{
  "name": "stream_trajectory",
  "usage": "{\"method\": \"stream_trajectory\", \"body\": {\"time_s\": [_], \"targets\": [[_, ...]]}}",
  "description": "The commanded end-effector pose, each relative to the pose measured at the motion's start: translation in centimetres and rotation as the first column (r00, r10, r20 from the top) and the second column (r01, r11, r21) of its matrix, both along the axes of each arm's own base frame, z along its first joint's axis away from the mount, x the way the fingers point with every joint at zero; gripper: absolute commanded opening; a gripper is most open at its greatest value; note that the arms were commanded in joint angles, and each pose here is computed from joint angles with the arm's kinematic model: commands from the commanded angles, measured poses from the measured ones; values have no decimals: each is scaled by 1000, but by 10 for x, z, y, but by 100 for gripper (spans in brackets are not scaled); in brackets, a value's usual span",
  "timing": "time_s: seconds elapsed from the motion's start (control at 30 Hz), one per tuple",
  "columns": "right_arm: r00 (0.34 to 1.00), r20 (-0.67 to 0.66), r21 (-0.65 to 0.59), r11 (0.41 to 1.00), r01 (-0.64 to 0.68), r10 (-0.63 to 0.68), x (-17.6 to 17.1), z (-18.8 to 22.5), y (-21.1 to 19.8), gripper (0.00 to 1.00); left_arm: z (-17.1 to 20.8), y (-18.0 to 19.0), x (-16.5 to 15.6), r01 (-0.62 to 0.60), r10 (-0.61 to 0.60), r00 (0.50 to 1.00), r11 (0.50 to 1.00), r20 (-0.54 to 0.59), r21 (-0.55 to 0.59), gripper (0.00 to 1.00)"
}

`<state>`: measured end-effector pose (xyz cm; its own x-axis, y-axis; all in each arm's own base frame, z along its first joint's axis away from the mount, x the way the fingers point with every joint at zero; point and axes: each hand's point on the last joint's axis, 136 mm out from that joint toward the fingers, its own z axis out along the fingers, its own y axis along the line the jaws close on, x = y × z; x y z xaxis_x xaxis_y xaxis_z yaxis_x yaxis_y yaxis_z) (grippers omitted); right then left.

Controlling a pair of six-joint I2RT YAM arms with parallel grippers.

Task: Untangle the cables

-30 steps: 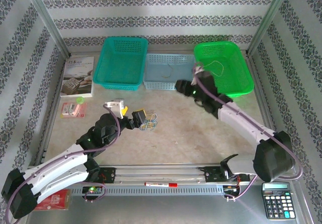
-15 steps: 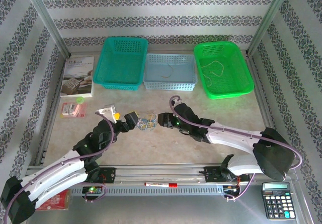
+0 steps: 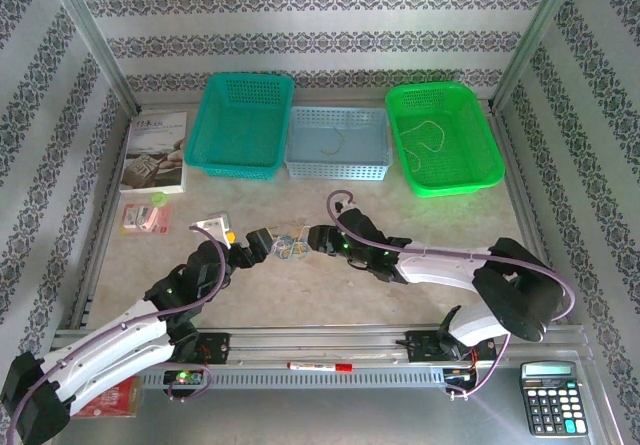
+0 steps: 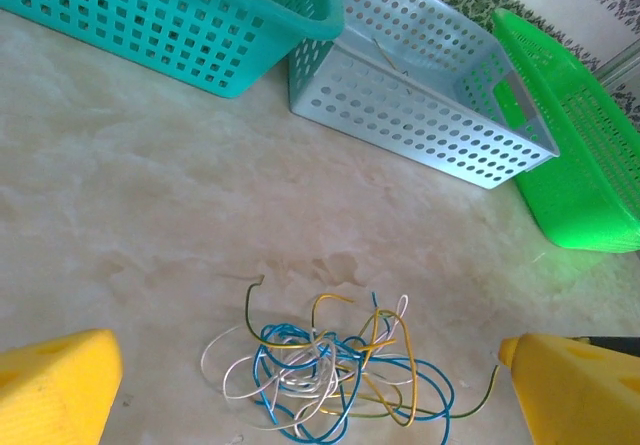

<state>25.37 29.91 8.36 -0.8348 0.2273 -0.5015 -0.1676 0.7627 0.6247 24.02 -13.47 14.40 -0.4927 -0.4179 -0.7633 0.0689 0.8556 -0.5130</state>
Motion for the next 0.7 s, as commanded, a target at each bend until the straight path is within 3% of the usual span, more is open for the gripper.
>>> {"method": "stream_trajectory", "body": {"time_s": [0.0, 0.3, 0.4, 0.57, 0.67], "targets": [[1000, -10, 61, 998, -15, 15, -4, 1, 13, 52, 0, -2, -3, 11, -11, 1000, 1000, -12, -4, 100], [999, -32, 58, 998, -17, 19, -7, -11, 17, 40, 0, -5, -2, 25, -25, 1000, 1000, -10, -3, 100], [1000, -28, 45, 999, -13, 14, -7, -14, 14, 30, 1, -7, -2, 32, -33, 999, 999, -7, -4, 100], [1000, -8, 27, 999, -16, 17, -6, -12, 10, 4, 3, -9, -3, 52, -52, 999, 999, -1, 6, 100], [1000, 16, 13, 1000, -26, 26, -5, -6, 7, 0, 4, -11, -3, 65, -65, 998, 998, 2, 14, 100]]}}
